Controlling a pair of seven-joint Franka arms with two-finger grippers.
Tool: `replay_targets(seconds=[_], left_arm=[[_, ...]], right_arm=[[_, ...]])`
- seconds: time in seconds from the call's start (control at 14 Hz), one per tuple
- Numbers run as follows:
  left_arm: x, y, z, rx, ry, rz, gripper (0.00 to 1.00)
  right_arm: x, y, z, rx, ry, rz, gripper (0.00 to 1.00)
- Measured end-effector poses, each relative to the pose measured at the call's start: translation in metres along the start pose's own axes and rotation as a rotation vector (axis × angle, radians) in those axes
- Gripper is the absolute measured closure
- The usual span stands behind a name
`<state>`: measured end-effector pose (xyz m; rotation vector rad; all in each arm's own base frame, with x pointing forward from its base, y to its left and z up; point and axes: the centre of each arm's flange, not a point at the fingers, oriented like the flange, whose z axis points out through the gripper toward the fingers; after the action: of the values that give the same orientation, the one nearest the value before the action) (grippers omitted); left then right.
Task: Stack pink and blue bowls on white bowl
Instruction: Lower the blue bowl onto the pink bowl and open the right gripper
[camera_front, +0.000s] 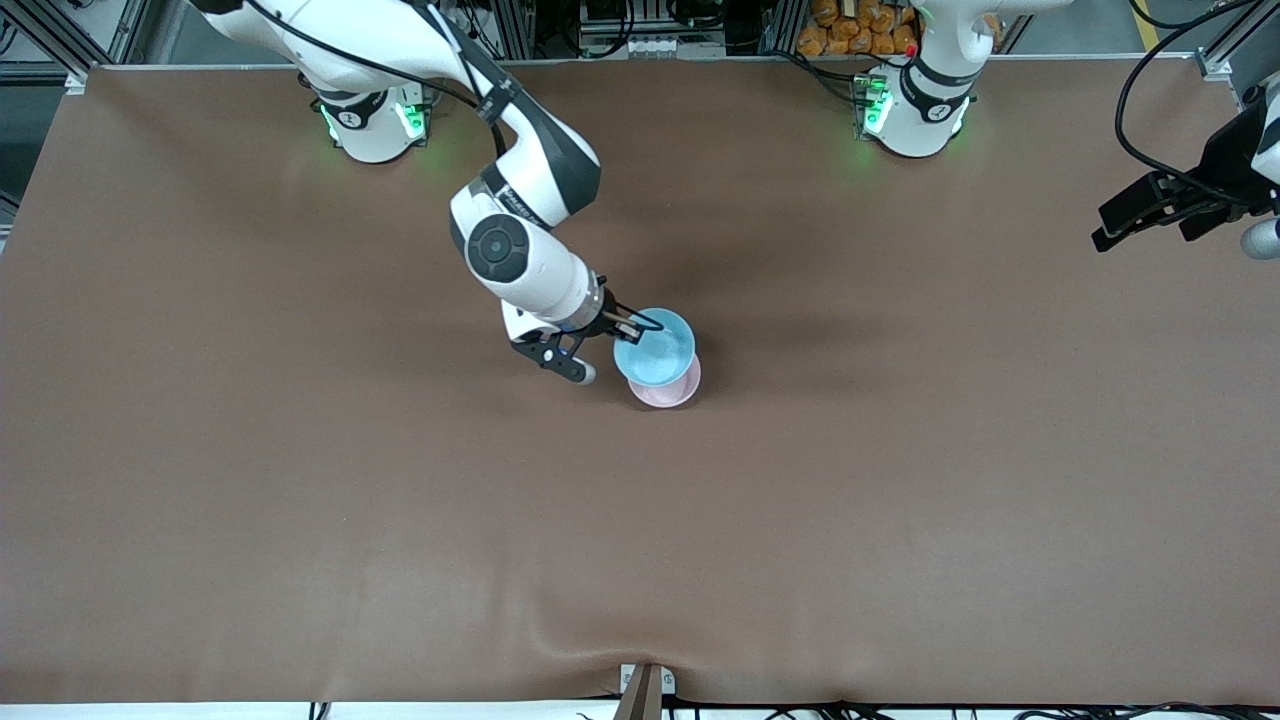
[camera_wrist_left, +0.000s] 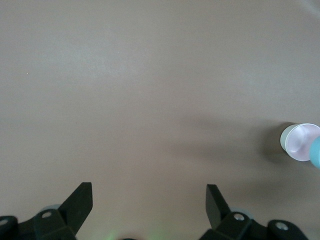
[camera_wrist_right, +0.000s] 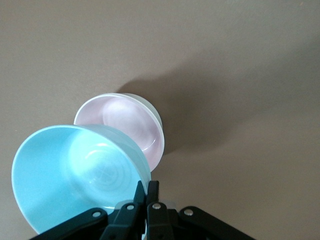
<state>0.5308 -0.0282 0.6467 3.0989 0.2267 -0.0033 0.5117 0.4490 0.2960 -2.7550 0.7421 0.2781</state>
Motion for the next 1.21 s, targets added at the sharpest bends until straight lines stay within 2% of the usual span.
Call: replay_targets(seconds=[0.36, 0.93, 1.0, 1.21], left_arm=[[0.001, -0.002, 0.0, 0.0, 0.0, -0.004, 0.0], [0.005, -0.002, 0.006, 0.001, -0.009, -0.005, 0.0], [0.005, -0.002, 0.006, 0.001, -0.008, -0.005, 0.0], [0.005, -0.004, 0.006, 0.001, -0.007, -0.01, 0.0]], right_arm=[[0.003, 0.003, 0.045, -0.003, 0.024, 0.023, 0.97], [0.015, 0.006, 0.056, 0.012, 0.053, 0.04, 0.97], [0.016, 0.006, 0.058, 0.012, 0.054, 0.042, 0.95], [0.021, 0.004, 0.052, 0.023, 0.063, 0.047, 0.66]])
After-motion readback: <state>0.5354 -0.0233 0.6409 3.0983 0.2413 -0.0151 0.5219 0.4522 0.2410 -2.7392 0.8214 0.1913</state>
